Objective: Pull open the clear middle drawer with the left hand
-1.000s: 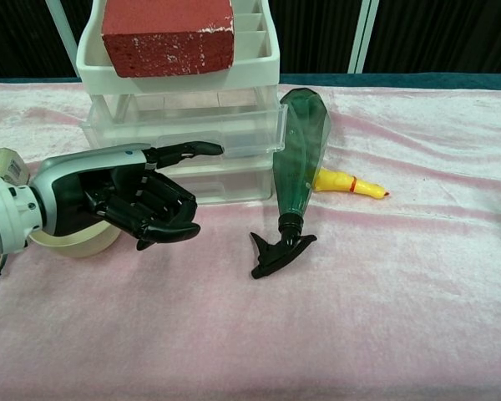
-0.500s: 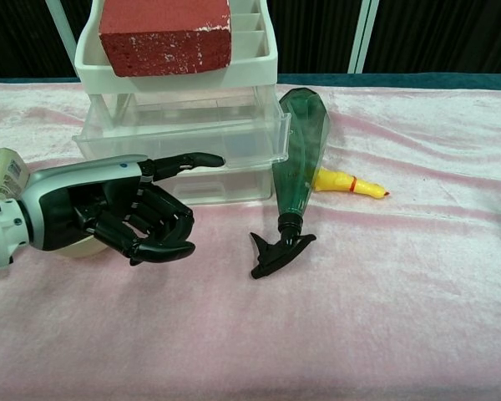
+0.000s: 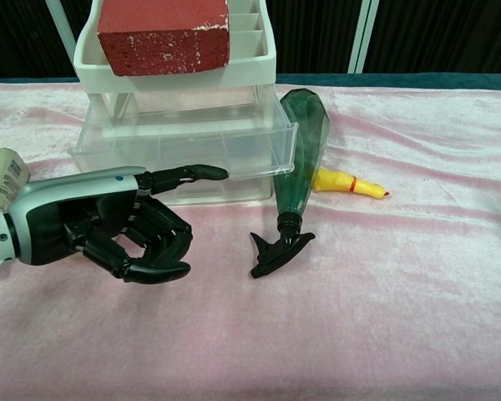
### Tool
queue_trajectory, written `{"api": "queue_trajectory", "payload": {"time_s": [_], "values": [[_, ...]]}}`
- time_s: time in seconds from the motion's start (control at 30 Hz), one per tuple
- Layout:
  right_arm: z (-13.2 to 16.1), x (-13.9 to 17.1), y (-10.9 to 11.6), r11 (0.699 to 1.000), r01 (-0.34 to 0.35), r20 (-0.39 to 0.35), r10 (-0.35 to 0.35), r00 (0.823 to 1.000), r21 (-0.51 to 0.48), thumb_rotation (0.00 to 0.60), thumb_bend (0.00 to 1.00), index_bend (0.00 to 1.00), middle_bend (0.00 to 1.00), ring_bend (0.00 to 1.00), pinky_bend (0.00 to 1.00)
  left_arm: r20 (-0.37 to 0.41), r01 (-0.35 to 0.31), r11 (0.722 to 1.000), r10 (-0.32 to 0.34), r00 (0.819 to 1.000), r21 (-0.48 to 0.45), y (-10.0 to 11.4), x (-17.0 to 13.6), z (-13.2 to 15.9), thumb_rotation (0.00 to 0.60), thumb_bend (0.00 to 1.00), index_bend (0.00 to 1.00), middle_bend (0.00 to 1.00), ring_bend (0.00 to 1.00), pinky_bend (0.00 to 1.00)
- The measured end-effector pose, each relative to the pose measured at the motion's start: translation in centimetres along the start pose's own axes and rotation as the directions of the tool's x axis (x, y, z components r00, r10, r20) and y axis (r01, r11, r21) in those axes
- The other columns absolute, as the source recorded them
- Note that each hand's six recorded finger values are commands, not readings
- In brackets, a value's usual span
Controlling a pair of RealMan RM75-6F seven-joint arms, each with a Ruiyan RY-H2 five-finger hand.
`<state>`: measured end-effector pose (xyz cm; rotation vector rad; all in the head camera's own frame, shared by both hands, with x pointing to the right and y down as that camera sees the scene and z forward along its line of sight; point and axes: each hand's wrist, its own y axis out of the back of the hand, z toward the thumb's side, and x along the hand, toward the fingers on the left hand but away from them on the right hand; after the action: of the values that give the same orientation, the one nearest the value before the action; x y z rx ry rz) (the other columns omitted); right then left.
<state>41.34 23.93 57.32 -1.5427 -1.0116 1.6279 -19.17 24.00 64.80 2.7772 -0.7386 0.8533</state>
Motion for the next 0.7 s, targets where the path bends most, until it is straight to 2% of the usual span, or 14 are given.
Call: {"api": "queue_trajectory", "payload": {"time_s": [0.57,0.7], "values": [[0.0,0.0,0.0,1.0,0.0,0.001,0.0,1.0,0.0,0.6,0.08,0.14,0.1,0.19,0.21,0.008,0.035,0.999,-0.035,0.999,0.02,-1.3,-0.5,0.1,0.6,0.32,0.0,0.69,0.65,0.73],[0.0,0.0,0.0,1.0,0.001,0.001,-0.001,1.0,-0.001,0.6,0.08,0.14,0.1,0.19,0.21,0.009,0.042,0.998,-0.042,0.999,0.05,-1.4,-0.9,0.1,0.6,0.32,0.0,0.69,0.65,0.73]]}}
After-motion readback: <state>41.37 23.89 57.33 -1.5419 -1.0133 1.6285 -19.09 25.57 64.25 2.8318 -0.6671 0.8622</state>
